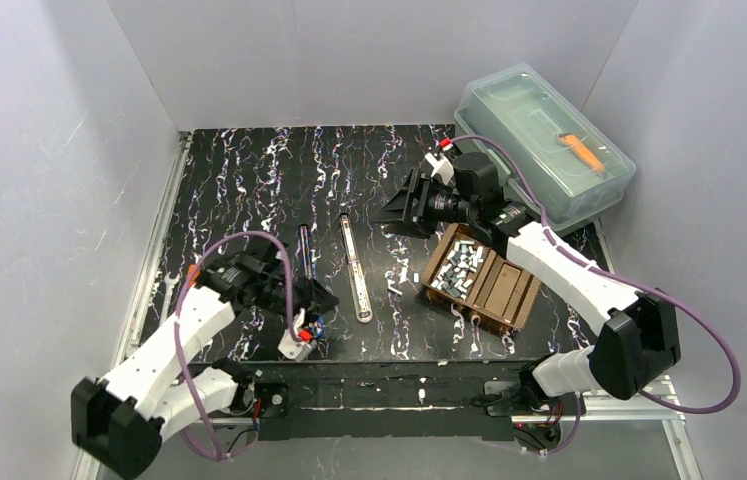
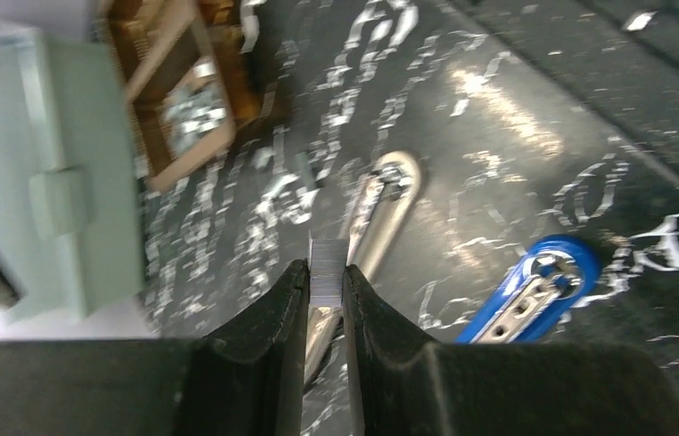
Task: Load the staples into the stapler
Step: Place the staple at the center of the board.
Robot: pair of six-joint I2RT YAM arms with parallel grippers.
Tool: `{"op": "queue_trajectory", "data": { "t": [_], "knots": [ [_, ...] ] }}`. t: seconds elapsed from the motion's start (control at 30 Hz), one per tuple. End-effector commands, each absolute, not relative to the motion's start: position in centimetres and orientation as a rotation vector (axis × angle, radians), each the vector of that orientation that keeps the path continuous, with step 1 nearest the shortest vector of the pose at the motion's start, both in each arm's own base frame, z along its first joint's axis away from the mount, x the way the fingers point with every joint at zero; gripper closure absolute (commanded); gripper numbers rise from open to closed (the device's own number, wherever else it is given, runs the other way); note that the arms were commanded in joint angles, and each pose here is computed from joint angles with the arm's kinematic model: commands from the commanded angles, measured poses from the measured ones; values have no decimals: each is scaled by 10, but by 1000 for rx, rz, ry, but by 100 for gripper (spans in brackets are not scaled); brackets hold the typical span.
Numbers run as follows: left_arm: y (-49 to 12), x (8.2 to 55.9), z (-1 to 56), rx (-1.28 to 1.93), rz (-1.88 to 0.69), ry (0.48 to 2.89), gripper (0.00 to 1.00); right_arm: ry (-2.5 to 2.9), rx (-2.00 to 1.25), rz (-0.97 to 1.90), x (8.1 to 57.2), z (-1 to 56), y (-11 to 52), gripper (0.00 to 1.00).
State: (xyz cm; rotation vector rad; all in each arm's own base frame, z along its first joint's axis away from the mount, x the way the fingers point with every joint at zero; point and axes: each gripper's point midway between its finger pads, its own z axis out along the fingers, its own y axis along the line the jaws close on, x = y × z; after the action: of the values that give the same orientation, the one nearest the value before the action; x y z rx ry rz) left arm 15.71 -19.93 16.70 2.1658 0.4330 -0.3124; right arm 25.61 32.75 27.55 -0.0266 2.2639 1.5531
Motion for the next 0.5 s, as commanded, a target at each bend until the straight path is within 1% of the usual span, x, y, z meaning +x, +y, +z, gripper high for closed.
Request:
{"op": "queue_trajectory", "data": {
  "t": [0.0,0.17,0.47],
  "knots": [
    [-201,157,140,2397,-235,84,100,2302,-24,1339,256,262,304,30],
    [-198,167,107,2552,-283,17,100,2310,-6,1266,253,254,292,30],
    [-207,187,79,2700,-343,-38,100,2316,3,1238,247,245,283,30]
  ]
}}
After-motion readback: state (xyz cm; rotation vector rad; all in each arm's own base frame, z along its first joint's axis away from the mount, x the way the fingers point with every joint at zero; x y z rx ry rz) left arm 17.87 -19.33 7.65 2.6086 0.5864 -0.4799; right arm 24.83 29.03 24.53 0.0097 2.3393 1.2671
